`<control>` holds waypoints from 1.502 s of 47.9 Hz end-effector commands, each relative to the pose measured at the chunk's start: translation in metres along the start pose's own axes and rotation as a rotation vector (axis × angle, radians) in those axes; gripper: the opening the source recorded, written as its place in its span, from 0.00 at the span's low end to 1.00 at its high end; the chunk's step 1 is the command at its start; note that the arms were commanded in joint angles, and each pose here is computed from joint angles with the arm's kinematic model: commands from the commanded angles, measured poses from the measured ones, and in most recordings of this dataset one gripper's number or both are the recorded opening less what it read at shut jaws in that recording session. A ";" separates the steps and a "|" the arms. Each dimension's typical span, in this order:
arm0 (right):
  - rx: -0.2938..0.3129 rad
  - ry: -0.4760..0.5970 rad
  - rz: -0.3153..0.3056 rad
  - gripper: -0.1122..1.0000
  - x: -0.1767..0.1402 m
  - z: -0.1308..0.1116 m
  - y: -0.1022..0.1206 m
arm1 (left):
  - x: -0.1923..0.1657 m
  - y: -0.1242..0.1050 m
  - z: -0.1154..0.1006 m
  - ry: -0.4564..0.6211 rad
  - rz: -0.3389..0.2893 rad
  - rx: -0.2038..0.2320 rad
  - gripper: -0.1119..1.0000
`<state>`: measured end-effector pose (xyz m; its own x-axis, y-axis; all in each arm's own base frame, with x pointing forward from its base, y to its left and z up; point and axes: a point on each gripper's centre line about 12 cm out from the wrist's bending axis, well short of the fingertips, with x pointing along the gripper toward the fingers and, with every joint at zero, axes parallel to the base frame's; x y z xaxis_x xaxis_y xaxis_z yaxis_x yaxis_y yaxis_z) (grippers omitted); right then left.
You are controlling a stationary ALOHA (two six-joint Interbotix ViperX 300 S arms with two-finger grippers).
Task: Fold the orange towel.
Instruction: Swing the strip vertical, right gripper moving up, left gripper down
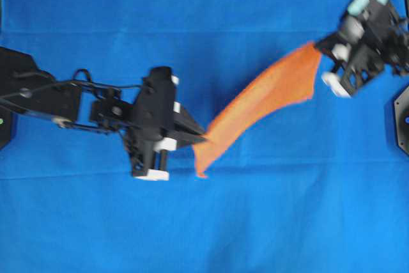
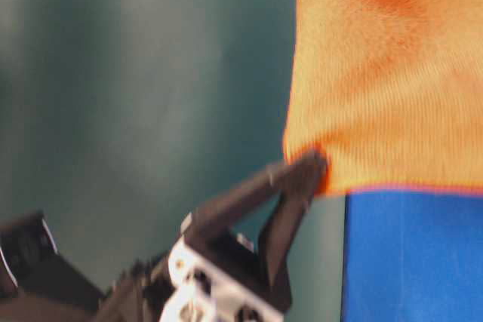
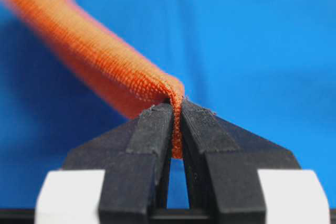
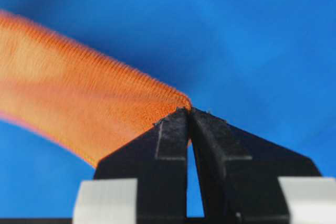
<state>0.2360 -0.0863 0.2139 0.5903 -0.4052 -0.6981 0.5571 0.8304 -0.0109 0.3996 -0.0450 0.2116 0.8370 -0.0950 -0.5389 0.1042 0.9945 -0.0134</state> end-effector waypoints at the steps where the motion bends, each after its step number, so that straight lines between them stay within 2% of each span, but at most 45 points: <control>1: 0.004 -0.060 -0.014 0.13 0.005 0.024 -0.007 | 0.007 -0.007 0.026 -0.063 -0.014 0.029 0.12; 5: -0.001 -0.084 -0.027 0.13 0.016 0.039 -0.012 | 0.017 -0.014 0.036 -0.077 -0.025 0.083 0.12; 8: -0.012 -0.103 -0.033 0.13 0.026 0.051 -0.015 | 0.024 -0.018 0.041 -0.081 -0.031 0.137 0.12; 9: -0.018 -0.109 -0.035 0.13 0.029 0.055 -0.015 | 0.027 -0.021 0.043 -0.083 -0.033 0.168 0.12; 12: -0.035 -0.118 -0.041 0.13 0.039 0.067 -0.016 | 0.031 -0.024 0.048 -0.092 -0.037 0.208 0.12; 22: -0.073 -0.141 -0.062 0.13 0.062 0.098 -0.016 | 0.045 -0.030 0.061 -0.116 -0.042 0.263 0.12; 28: -0.081 -0.148 -0.064 0.13 0.066 0.105 -0.015 | 0.051 -0.030 0.060 -0.109 -0.042 0.263 0.12; 35: -0.081 -0.140 -0.072 0.13 0.064 0.102 -0.017 | 0.054 -0.030 0.059 -0.112 -0.042 0.265 0.12; 52: -0.049 -0.126 -0.114 0.13 0.031 0.069 -0.033 | 0.096 -0.030 0.083 -0.185 -0.029 0.263 0.12; 59: -0.043 -0.118 -0.127 0.13 0.022 0.058 -0.037 | 0.116 -0.030 0.087 -0.191 -0.026 0.259 0.12; 66: -0.058 -0.090 -0.120 0.13 0.032 0.052 -0.036 | 0.119 -0.029 0.079 -0.168 -0.029 0.243 0.12; 72: -0.075 -0.071 -0.079 0.13 0.056 0.054 -0.027 | 0.112 -0.028 0.064 -0.134 -0.033 0.220 0.12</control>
<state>0.2758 -0.1415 0.2098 0.5710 -0.4894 -0.6592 0.5528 0.8228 -0.1320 0.5331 -0.0774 0.1874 0.8813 -0.1276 -0.4551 0.2253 0.9598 0.1672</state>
